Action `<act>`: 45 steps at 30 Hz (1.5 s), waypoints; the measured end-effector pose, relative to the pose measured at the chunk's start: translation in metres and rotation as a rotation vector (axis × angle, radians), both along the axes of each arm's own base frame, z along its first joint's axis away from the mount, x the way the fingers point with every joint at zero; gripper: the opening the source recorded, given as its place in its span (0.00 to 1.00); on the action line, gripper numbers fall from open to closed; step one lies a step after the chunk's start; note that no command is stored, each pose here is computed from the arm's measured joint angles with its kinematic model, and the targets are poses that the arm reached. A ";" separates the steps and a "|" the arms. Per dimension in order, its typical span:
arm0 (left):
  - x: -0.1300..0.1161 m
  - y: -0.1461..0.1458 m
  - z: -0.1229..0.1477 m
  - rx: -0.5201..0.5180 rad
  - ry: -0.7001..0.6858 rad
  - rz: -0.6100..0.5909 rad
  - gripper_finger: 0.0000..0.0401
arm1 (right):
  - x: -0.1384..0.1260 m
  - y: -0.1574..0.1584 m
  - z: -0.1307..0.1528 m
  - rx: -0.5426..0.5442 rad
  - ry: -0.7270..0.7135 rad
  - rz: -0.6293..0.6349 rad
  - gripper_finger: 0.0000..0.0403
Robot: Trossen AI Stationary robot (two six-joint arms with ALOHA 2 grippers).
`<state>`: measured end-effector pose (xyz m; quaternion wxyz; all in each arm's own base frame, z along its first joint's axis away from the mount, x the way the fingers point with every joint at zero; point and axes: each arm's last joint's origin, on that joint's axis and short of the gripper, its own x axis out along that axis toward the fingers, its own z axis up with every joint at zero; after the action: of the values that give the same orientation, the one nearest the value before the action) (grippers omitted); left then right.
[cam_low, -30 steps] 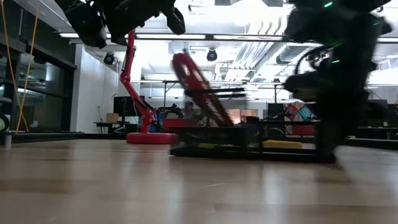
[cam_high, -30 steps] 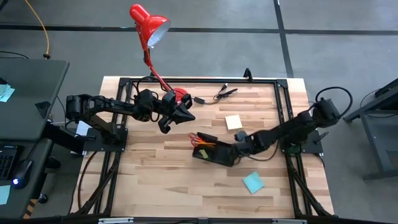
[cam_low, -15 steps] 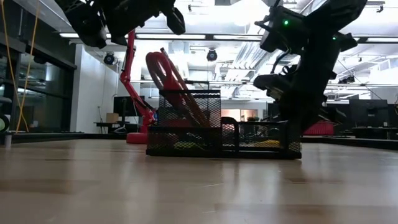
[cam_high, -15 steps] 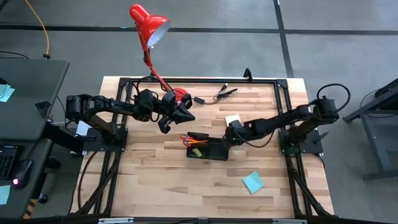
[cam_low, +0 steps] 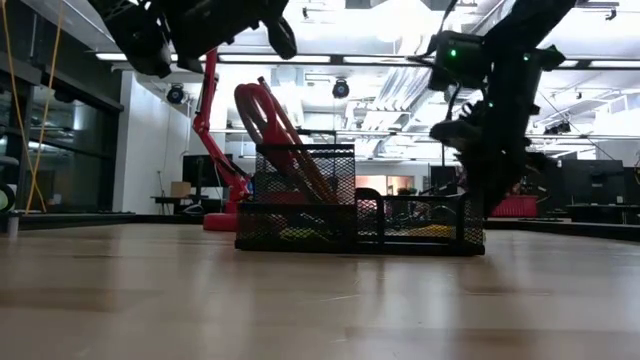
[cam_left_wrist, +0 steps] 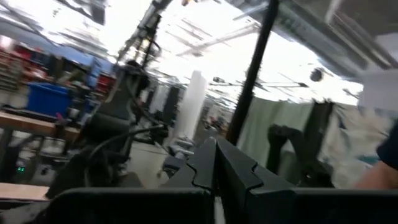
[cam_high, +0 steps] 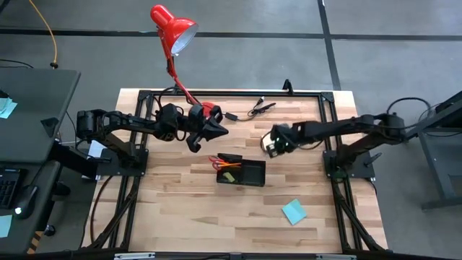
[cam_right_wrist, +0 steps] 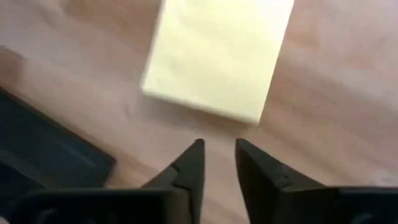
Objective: Pick and place office supplies into organizer
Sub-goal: Put the yellow sticky notes into the black desk organizer
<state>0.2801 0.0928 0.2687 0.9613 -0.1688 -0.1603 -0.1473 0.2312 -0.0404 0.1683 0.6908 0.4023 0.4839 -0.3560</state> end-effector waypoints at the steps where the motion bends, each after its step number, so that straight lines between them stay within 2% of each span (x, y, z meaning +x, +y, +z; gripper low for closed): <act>1: 0.000 0.001 0.000 -0.004 -0.005 0.022 0.01 | -0.002 -0.005 0.005 -0.013 -0.022 -0.005 0.24; 5: 0.000 0.003 0.000 -0.045 -0.013 0.090 0.01 | -0.010 -0.024 0.020 -0.036 -0.108 -0.028 0.39; 9: 0.000 0.004 0.001 -0.073 -0.019 0.131 0.01 | -0.019 -0.037 0.029 -0.004 -0.157 -0.032 0.56; 13: 0.000 0.005 0.001 -0.090 -0.021 0.150 0.01 | -0.024 -0.042 0.037 -0.011 -0.246 -0.003 0.64; 17: 0.001 0.005 0.000 -0.090 -0.015 0.135 0.01 | -0.032 -0.042 0.030 0.023 -0.431 -0.046 0.64; 20: 0.001 0.004 -0.001 -0.063 0.005 0.124 0.01 | -0.044 -0.039 0.016 0.086 -0.580 -0.099 0.61; 23: 0.002 0.004 -0.004 -0.075 0.036 0.111 0.01 | -0.061 -0.034 -0.001 0.173 -0.664 -0.188 0.59; 28: 0.003 0.004 -0.006 -0.074 0.063 0.102 0.01 | -0.090 -0.027 -0.032 0.217 -0.654 -0.324 0.59; 31: 0.002 0.010 -0.008 -0.076 0.083 0.119 0.01 | -0.099 -0.027 -0.038 0.217 -0.668 -0.375 0.60; 37: -0.007 0.037 -0.014 -0.113 0.140 0.224 0.01 | -0.103 -0.032 -0.040 0.207 -0.653 -0.409 0.60; 41: -0.017 0.061 -0.024 -0.210 0.234 0.320 0.01 | -0.105 -0.033 -0.046 0.222 -0.602 -0.429 0.60; 45: -0.028 0.078 -0.030 -0.248 0.293 0.339 0.01 | -0.103 -0.034 -0.049 0.231 -0.588 -0.434 0.60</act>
<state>0.2525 0.1706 0.2383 0.9572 -0.2758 -0.0621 0.0629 0.1280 -0.0745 0.1193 0.6587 0.6555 0.2056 -0.3068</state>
